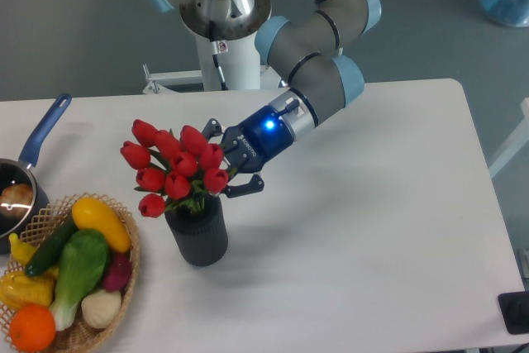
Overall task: Insert the flowers into the vase
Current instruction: 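Push the tulips deeper into the vase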
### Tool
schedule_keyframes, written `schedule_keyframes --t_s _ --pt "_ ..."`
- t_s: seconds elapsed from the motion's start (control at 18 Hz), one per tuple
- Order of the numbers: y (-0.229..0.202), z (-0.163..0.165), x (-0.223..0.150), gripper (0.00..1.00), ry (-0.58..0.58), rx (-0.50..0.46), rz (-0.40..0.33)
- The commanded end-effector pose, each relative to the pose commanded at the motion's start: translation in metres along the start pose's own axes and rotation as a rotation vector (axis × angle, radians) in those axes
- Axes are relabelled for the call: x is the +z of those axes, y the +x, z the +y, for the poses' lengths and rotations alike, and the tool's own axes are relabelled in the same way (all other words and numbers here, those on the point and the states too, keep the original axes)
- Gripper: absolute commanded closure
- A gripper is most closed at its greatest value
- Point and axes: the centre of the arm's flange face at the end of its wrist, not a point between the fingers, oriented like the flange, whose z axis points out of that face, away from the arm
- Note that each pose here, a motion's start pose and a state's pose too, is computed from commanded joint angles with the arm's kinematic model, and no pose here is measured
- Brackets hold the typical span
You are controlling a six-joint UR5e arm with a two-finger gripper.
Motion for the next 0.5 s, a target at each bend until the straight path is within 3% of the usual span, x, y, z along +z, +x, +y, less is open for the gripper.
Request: schedule_keyframes --t_s 0.5 --pt "-0.0041 0.0096 0.0008 0.43 -0.031 -0.014 -0.004"
